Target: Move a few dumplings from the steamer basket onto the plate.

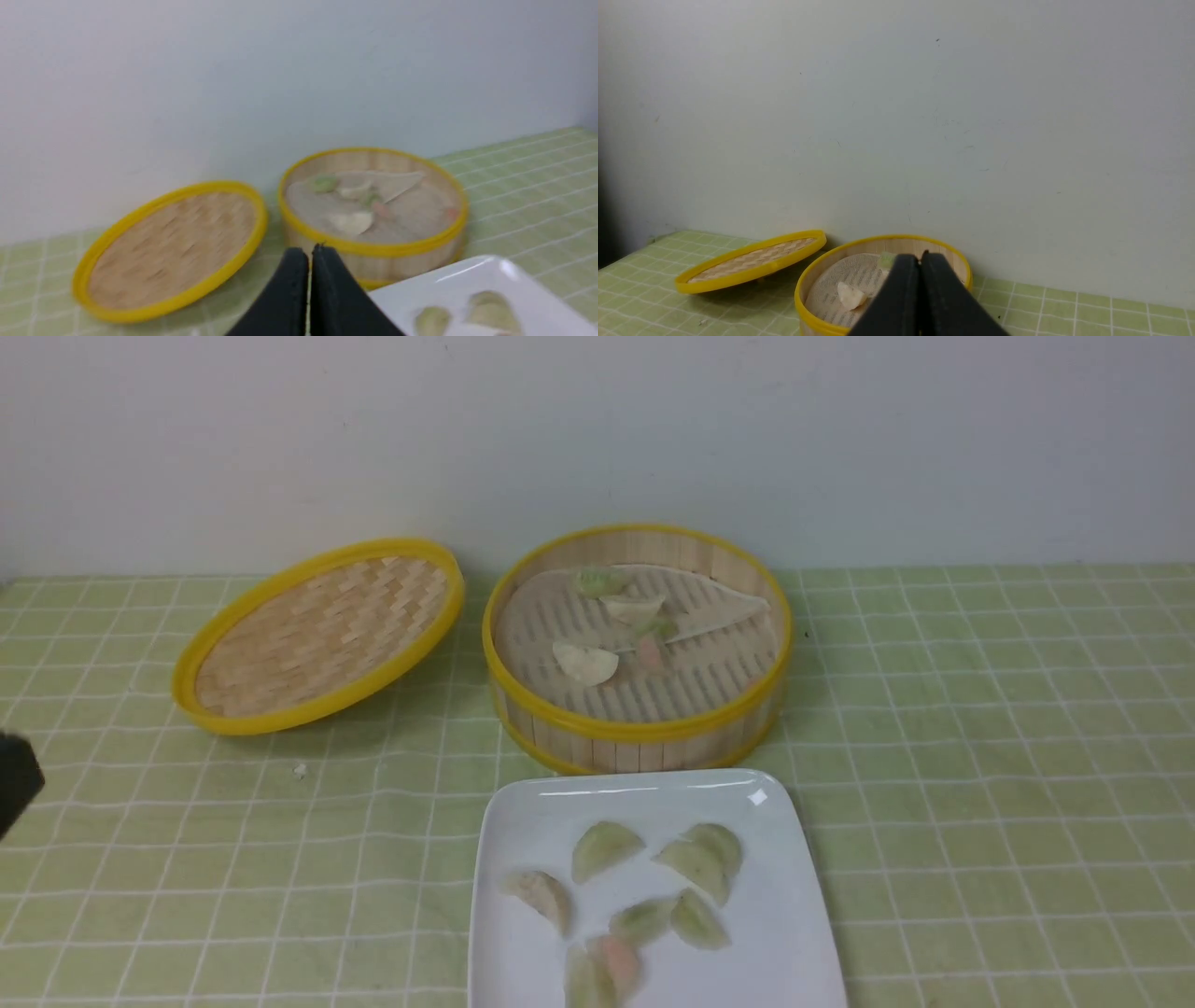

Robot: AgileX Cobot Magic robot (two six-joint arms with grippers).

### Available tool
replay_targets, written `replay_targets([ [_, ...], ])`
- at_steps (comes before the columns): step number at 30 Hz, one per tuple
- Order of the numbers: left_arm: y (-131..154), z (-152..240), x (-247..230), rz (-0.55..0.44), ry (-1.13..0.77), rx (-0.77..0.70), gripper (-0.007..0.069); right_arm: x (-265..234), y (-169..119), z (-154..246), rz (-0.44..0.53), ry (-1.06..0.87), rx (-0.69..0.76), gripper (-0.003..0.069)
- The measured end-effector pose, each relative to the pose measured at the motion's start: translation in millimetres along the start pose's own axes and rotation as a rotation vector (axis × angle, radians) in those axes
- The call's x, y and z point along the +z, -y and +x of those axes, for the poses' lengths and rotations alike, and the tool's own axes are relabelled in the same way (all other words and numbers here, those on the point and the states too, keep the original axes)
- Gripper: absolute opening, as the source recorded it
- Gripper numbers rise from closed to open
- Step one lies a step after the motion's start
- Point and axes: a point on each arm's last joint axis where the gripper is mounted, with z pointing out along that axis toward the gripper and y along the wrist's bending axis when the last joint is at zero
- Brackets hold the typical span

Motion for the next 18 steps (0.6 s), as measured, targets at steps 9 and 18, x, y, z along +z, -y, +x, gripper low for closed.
replay_targets([
  [9, -14.8, 112.3, 1.6, -0.198, -0.096, -0.027, -0.0006, 0.0, 0.0, 0.0, 0.000, 0.000, -0.002, -0.0015],
  [18, -16.2, 145.8, 6.9, -0.198, -0.176, -0.040, -0.0006, 0.1, -0.1, 0.0, -0.002, 0.002, -0.002, -0.0015],
])
